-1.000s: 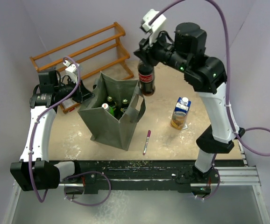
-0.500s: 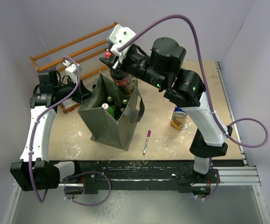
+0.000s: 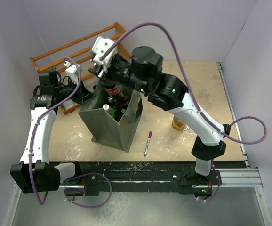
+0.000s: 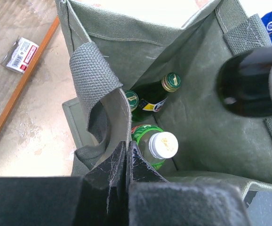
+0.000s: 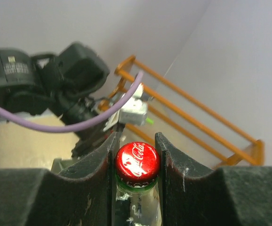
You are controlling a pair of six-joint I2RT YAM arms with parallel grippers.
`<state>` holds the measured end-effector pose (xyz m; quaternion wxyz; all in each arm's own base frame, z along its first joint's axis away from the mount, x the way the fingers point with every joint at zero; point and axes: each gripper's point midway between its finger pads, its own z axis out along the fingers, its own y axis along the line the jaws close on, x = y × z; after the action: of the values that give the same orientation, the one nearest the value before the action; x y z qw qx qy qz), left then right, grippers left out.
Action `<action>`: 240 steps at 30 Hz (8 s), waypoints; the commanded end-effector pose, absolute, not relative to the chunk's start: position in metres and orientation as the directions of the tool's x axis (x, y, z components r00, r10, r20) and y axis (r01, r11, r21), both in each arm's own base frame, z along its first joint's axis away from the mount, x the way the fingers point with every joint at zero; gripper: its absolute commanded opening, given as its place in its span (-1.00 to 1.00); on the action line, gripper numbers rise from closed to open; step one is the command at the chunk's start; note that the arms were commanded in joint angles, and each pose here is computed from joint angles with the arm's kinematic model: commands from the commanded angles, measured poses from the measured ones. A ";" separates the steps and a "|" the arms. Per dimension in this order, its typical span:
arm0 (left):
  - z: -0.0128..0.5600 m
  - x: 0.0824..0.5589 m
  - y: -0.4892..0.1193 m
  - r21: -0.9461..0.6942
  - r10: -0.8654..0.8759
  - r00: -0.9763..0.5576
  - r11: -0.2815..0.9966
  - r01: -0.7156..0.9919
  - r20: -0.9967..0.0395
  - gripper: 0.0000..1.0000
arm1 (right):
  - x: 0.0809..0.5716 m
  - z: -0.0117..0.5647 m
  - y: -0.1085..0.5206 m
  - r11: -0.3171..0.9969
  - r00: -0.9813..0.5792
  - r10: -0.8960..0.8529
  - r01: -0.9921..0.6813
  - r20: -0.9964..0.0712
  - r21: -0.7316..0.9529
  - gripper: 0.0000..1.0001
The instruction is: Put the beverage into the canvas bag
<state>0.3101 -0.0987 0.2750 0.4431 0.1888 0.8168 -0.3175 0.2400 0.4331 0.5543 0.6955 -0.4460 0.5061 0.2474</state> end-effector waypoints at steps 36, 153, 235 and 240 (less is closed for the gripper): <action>0.295 0.303 -0.103 -0.338 0.023 -0.492 0.698 0.631 -0.870 -1.00 | 0.190 0.483 0.465 0.133 0.002 0.148 -0.991 -0.989 0.018 -1.00; 0.298 0.296 -0.096 -0.319 0.025 -0.477 0.711 0.626 -0.879 -0.51 | 0.289 0.457 0.316 0.529 0.084 -0.143 -0.836 -0.986 -0.148 0.87; 0.289 0.299 -0.093 -0.319 0.028 -0.487 0.724 0.612 -0.873 -0.50 | 0.285 0.210 0.097 0.647 -0.480 -0.653 -0.756 -0.586 -0.102 0.78; 0.289 0.299 -0.093 -0.319 0.026 -0.485 0.722 0.614 -0.874 -0.50 | 0.286 0.212 0.097 0.652 -0.479 -0.647 -0.751 -0.593 -0.105 0.65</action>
<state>0.2947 -0.0945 0.2806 0.4459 0.1834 0.8147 -0.3222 0.2881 0.0939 0.2027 0.2859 -0.4081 0.8637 0.0762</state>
